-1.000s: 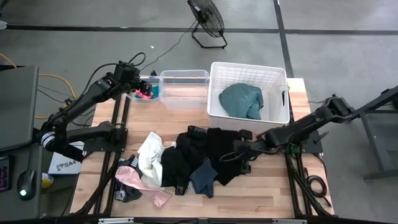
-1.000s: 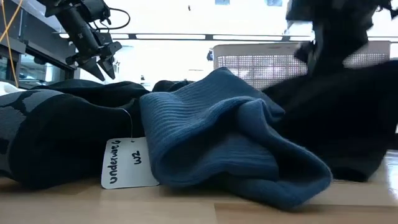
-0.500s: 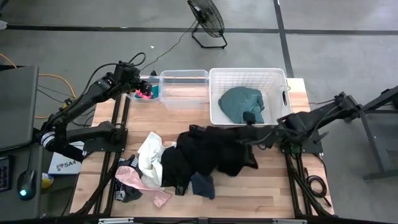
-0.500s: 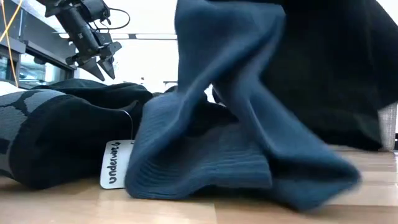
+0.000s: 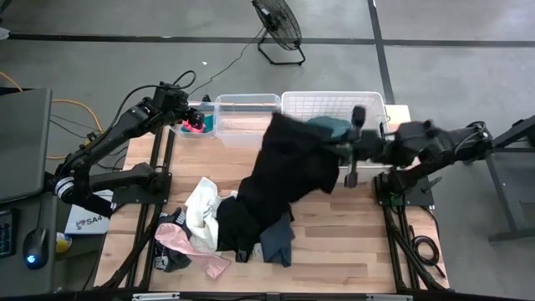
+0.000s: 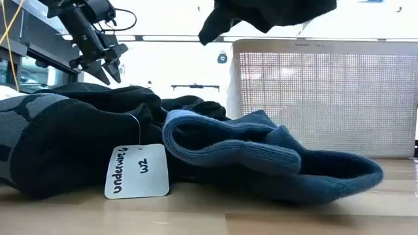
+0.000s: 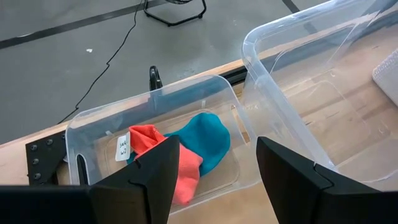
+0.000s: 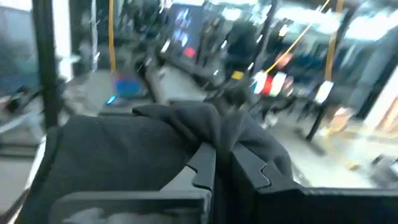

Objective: Pick & Place Cloths
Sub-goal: Put the black shirt into the white laundry organizer

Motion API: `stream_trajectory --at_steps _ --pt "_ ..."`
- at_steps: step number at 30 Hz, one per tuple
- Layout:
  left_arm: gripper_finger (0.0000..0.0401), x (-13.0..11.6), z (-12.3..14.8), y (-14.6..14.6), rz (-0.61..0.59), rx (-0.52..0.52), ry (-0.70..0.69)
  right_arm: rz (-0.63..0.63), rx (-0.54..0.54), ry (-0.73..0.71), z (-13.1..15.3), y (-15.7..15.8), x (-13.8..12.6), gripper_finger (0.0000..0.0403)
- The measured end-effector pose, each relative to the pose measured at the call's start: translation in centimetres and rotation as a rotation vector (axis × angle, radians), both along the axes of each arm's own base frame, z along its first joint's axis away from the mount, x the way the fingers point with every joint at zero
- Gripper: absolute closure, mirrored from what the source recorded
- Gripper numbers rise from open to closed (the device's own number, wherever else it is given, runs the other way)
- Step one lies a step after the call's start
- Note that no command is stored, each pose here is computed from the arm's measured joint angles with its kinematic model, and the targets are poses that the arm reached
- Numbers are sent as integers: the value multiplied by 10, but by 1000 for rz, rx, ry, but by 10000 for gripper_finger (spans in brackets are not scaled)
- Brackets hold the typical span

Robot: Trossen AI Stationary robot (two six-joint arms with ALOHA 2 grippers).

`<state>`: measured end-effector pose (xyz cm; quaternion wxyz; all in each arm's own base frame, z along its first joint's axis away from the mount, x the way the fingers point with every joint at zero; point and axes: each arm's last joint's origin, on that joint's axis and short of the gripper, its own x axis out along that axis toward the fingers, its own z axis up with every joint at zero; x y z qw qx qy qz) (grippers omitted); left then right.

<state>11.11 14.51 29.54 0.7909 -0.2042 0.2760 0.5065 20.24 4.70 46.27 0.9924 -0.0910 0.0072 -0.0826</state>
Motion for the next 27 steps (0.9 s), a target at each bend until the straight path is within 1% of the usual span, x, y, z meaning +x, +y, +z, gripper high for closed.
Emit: stream_trajectory --at_steps 3,7,10,13,17,20,23,27 --pt "195 0 0 0 0 0 0 -74 -55 -63 15 -9 -8 390" --pt "195 0 0 0 1 0 0 -192 -109 -88 28 -20 -17 391" --pt "195 0 0 0 1 0 0 -312 -139 -76 31 -27 -20 391" --pt "195 0 0 0 1 0 1 -356 -184 -44 30 -31 -21 391" --pt "195 0 0 0 2 1 2 -302 -227 -22 29 -34 -23 391" --pt "195 0 0 0 3 1 2 -228 -236 -44 31 -37 -27 390" --pt "195 0 0 0 3 1 2 -131 -219 -91 35 -39 -35 390" --pt "195 0 0 0 2 1 1 11 -167 -163 41 -45 -50 390"
